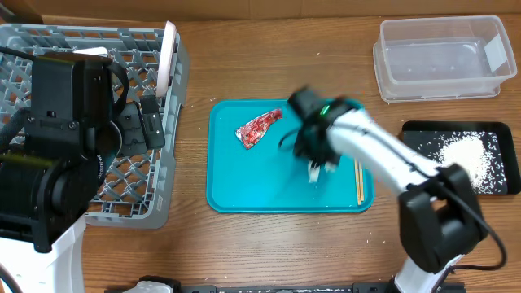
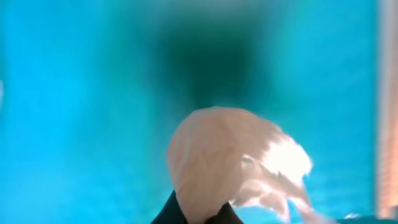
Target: Sort waste into correct bins and load items into the dishwasher
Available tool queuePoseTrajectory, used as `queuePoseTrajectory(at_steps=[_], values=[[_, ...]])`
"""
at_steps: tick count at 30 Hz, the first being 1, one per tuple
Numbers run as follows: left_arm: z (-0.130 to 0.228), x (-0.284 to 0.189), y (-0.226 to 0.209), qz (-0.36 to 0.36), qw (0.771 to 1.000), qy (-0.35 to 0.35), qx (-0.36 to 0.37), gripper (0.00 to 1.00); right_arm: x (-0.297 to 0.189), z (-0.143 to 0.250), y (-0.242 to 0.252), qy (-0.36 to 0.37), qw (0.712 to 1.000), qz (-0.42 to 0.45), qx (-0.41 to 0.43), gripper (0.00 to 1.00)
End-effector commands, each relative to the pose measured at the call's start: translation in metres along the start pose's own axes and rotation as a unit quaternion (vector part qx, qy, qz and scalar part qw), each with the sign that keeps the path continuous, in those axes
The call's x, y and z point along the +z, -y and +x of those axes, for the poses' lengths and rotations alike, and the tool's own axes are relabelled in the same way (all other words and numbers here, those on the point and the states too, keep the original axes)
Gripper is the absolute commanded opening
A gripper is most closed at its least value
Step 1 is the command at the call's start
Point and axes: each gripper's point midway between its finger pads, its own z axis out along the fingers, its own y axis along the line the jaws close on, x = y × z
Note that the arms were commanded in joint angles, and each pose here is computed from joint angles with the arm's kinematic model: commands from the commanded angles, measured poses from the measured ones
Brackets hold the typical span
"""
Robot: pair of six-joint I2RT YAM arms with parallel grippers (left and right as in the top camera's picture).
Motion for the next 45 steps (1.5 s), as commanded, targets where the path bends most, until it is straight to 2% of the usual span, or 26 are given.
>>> queuePoseTrajectory(at_steps=[1,4,7,12,16,17,18,19,21,22,23,29,33,36,38,41,45], values=[[0.0,0.001,0.0,0.0,1.0,-0.001,0.004,1.0,-0.074,-0.083,0.01,0.102,0.994,-0.036,0.034,0.04],[0.0,0.001,0.0,0.0,1.0,-0.001,0.004,1.0,-0.122,-0.134,0.027,0.168,0.983,-0.066,0.04,0.04],[0.0,0.001,0.0,0.0,1.0,-0.001,0.004,1.0,-0.163,-0.187,0.055,0.245,0.962,-0.094,0.081,0.04],[0.0,0.001,0.0,0.0,1.0,-0.002,0.004,1.0,-0.186,-0.247,0.108,0.329,0.926,-0.11,0.148,0.04],[0.0,0.001,0.0,0.0,1.0,-0.002,0.004,1.0,-0.193,-0.281,0.137,0.374,0.903,-0.116,0.178,0.04],[0.0,0.001,0.0,0.0,1.0,-0.002,0.004,1.0,-0.194,-0.286,0.141,0.38,0.899,-0.117,0.182,0.07],[0.0,0.001,0.0,0.0,1.0,-0.002,0.004,1.0,-0.192,-0.29,0.144,0.384,0.897,-0.117,0.184,0.14],[0.0,0.001,0.0,0.0,1.0,-0.002,0.004,1.0,-0.191,-0.294,0.146,0.388,0.895,-0.117,0.186,0.27],[0.0,0.001,0.0,0.0,1.0,-0.002,0.004,1.0,-0.187,-0.298,0.145,0.388,0.896,-0.117,0.181,0.84],[0.0,0.001,0.0,0.0,1.0,-0.002,0.004,1.0,-0.186,-0.298,0.143,0.388,0.899,-0.116,0.168,0.96],[0.0,0.001,0.0,0.0,1.0,-0.002,0.004,1.0,-0.185,-0.298,0.142,0.388,0.901,-0.115,0.156,1.0],[0.0,0.001,0.0,0.0,1.0,-0.002,0.004,1.0,-0.199,-0.287,0.139,0.386,0.904,-0.121,0.137,1.0],[0.0,0.001,0.0,0.0,1.0,-0.002,0.004,1.0,-0.229,-0.246,0.088,0.324,0.906,-0.265,0.067,1.0],[0.0,0.001,0.0,0.0,1.0,-0.002,0.004,1.0,-0.248,-0.197,0.039,0.225,0.885,-0.407,-0.004,1.0],[0.0,0.001,0.0,0.0,1.0,-0.002,0.004,1.0,-0.254,-0.167,0.016,0.16,0.871,-0.464,-0.033,1.0],[0.0,0.001,0.0,0.0,1.0,-0.002,0.004,1.0,-0.235,-0.141,-0.004,0.11,0.888,-0.446,-0.036,1.0],[-0.001,0.002,0.0,0.0,1.0,-0.003,0.004,1.0,-0.199,-0.111,-0.035,0.093,0.924,-0.368,-0.058,1.0]])
